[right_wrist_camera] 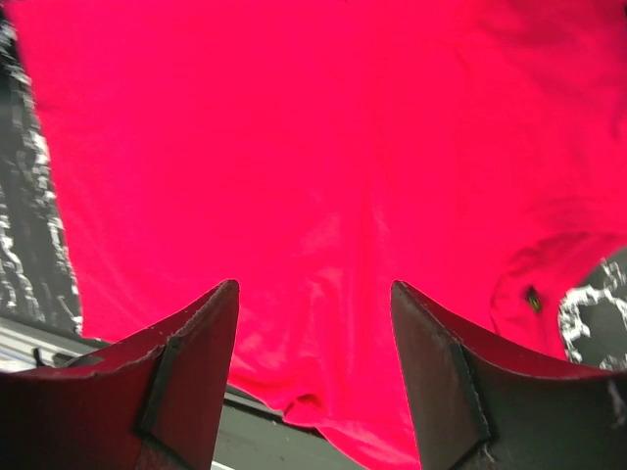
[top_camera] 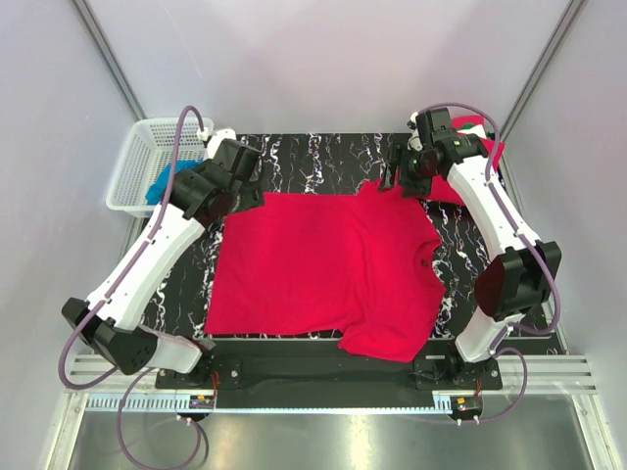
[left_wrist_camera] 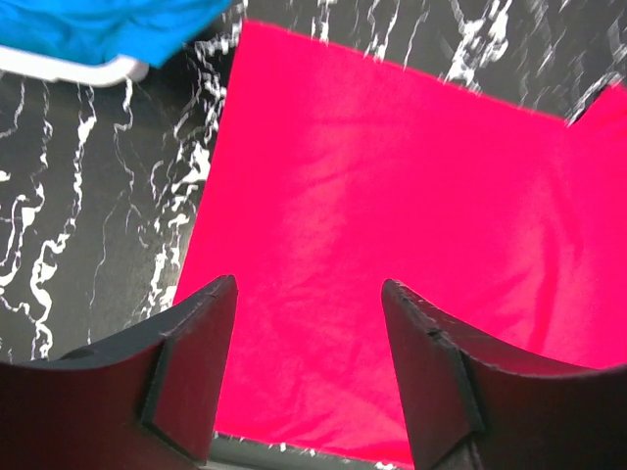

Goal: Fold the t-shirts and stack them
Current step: Fold the tshirt

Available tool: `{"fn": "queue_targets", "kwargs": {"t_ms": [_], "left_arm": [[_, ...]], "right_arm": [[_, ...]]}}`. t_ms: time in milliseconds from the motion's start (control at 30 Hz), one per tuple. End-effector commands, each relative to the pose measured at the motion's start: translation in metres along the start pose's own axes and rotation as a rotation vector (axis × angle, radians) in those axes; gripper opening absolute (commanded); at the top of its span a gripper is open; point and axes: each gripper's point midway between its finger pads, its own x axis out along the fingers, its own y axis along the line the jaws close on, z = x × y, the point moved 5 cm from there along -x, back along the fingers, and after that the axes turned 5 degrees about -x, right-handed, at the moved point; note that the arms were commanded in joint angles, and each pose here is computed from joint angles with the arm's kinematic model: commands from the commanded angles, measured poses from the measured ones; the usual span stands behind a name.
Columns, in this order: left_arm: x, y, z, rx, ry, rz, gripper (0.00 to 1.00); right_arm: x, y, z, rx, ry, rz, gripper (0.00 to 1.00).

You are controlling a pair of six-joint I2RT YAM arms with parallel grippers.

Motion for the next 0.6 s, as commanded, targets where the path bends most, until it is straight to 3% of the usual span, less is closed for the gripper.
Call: {"fn": "queue_targets", "kwargs": {"t_ms": [0,300,567], "left_arm": [[-0.004,0.001,0.001,0.000,0.001,-0.037,0.68],[-0.003,0.010,-0.001,-0.026,-0.007,-0.010,0.70],[0.028,0.047,-0.011,-0.112,0.063,0.052,0.71]], "right_arm": [[-0.015,-0.003,-0.010,-0.028,-0.021,-0.027,0.70],[-0.001,-0.014,-0.013,-0.045,0.004,-0.072,0.71],[0.036,-0.072,0.021,0.064,0.034,-0.212,0.75]]}}
